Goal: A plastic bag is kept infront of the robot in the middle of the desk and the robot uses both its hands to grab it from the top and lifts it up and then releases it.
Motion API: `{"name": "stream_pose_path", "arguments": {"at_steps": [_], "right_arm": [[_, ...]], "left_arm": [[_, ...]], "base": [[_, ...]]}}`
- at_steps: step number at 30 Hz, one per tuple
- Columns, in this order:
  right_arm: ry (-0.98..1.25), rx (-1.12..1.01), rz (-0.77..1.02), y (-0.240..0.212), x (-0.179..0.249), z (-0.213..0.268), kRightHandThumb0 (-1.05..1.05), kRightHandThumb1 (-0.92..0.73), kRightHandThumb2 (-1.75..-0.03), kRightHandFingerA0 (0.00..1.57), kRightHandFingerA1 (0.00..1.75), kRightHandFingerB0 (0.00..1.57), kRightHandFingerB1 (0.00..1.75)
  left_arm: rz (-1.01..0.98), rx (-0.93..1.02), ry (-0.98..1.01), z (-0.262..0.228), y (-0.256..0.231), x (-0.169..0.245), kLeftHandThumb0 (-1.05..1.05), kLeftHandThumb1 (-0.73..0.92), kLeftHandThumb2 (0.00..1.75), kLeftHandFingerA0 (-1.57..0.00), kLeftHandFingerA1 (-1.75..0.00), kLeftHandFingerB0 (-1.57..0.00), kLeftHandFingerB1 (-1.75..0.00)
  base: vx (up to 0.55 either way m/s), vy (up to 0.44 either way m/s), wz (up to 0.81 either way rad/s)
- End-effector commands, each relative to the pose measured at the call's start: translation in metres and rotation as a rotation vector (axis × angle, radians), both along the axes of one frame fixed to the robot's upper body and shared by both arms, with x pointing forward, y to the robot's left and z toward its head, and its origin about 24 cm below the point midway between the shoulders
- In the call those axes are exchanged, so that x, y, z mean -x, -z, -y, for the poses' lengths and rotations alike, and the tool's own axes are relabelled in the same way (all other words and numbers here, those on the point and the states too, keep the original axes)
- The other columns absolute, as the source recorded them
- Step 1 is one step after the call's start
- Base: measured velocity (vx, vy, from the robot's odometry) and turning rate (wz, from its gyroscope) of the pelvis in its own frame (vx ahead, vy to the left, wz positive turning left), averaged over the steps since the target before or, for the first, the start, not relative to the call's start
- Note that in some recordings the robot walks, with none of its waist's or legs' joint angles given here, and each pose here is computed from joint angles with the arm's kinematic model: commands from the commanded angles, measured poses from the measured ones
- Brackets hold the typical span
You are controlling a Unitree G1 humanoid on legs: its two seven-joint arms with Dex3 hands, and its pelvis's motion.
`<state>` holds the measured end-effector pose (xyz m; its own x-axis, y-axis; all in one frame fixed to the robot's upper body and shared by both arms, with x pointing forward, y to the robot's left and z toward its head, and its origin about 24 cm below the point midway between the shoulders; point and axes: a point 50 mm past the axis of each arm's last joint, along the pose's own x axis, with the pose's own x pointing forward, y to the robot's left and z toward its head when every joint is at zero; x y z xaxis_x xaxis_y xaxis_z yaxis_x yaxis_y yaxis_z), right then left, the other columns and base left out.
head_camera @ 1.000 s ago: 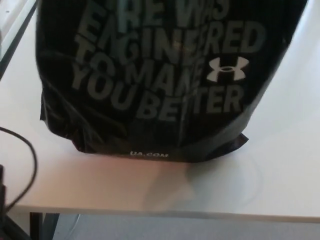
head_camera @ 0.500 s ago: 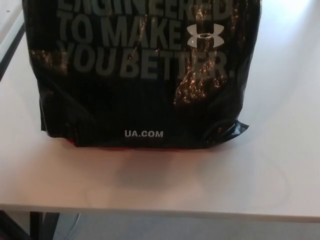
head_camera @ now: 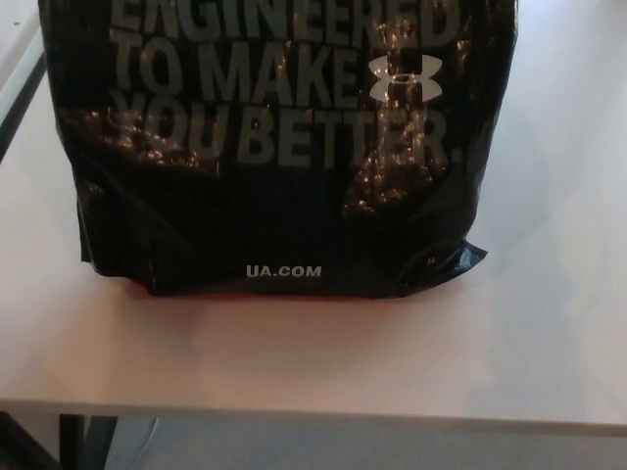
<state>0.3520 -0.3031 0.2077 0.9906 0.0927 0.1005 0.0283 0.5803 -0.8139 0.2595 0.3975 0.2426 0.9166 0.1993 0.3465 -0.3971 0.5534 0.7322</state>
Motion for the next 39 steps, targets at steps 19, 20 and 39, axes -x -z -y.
{"name": "stream_pose_path", "arguments": {"at_steps": [19, 20, 39], "right_arm": [[-0.042, -0.161, -0.143, 0.252, 0.312, -0.074, -0.73, -0.65, -0.94, 0.00, 0.18, 0.00, 0.11], [-0.054, -0.147, -0.148, 0.254, 0.315, -0.076, -0.73, -0.64, -0.95, 0.00, 0.25, 0.00, 0.14], [-0.475, 0.042, -0.198, 0.297, 0.349, -0.129, -0.33, -0.65, -1.17, 0.00, 0.51, 0.00, 0.51]], "left_arm": [[-0.037, 0.618, 0.178, 0.154, 0.230, 0.276, -0.54, 0.92, 0.77, -0.01, -0.16, -0.05, -0.19], [-0.041, 0.644, 0.172, 0.157, 0.232, 0.278, -0.62, 0.73, 1.02, 0.00, -0.25, 0.00, -0.24], [-0.249, 0.617, 0.185, 0.179, 0.253, 0.298, -0.59, 0.75, 1.03, 0.00, -0.29, 0.00, -0.24]], "base": [[0.00, 0.000, 0.00], [0.00, 0.000, 0.00], [0.00, 0.000, 0.00]]}}
